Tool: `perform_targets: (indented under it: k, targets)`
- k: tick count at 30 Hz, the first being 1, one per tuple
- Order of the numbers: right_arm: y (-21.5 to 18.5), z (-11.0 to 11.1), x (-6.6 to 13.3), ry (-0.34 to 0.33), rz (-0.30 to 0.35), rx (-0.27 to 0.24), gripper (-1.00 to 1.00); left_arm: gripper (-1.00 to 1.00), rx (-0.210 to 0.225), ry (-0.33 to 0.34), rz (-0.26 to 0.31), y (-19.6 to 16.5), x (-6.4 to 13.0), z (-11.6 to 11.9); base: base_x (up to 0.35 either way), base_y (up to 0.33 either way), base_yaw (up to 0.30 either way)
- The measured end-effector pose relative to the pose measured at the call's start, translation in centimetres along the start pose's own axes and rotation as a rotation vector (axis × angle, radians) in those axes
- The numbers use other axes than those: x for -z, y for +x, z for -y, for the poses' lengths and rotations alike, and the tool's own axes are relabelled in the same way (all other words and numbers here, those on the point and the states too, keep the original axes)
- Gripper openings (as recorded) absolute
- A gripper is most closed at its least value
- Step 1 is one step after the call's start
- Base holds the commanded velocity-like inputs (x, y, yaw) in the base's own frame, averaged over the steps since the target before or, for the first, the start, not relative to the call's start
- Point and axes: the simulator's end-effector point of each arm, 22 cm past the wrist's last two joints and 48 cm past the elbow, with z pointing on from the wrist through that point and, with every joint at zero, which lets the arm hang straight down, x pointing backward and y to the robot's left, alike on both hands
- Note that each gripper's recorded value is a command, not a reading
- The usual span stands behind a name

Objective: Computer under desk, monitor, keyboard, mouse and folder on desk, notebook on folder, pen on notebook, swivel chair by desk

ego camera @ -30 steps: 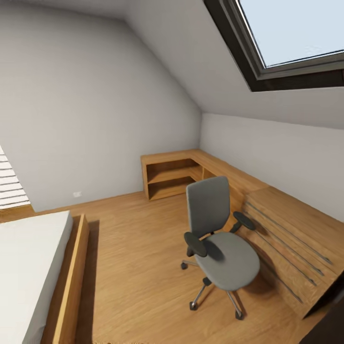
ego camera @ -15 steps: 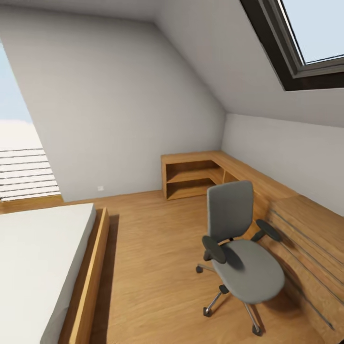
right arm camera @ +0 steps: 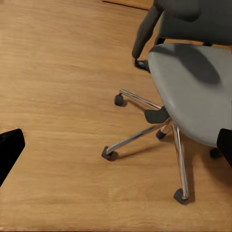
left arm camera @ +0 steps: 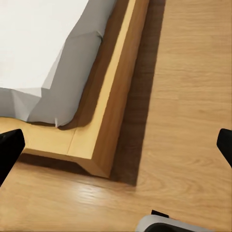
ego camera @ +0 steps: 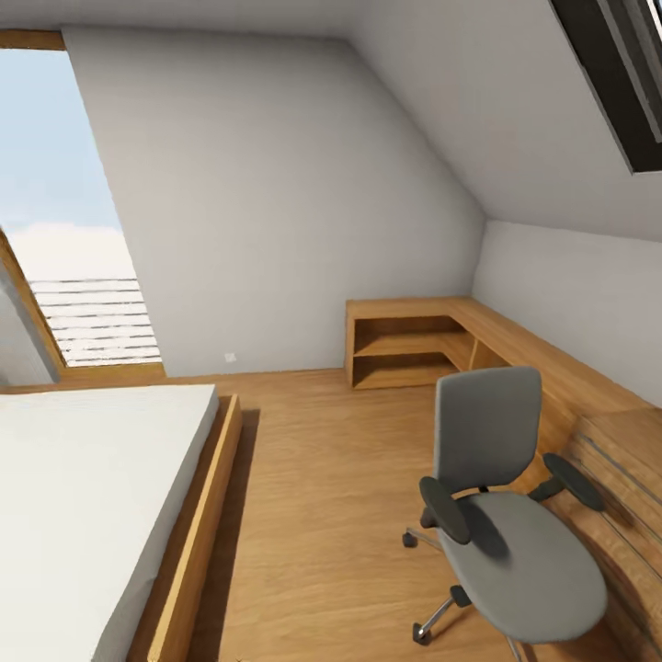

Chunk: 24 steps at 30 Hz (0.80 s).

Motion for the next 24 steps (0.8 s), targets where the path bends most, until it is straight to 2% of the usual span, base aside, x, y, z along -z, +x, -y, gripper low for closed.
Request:
perform_targets:
  k: [6,17,24]
  targets:
    - [1.6,-0.1,0.1,-0.007,-0.072,0.034,1.0,1.0,0.0,0.0,0.0,0.0,0.0,0.0,0.143,0.018,0.098]
    - [1.8,-0.2,0.1,-0.009,-0.083,0.039,1.0,1.0,0.0,0.0,0.001,0.0,0.0,0.0,0.291,0.08,0.01]
    - [1.8,-0.2,0.1,-0.01,-0.082,0.038,1.0,1.0,0.001,0.0,0.0,0.0,0.0,0.0,0.197,0.023,0.001]
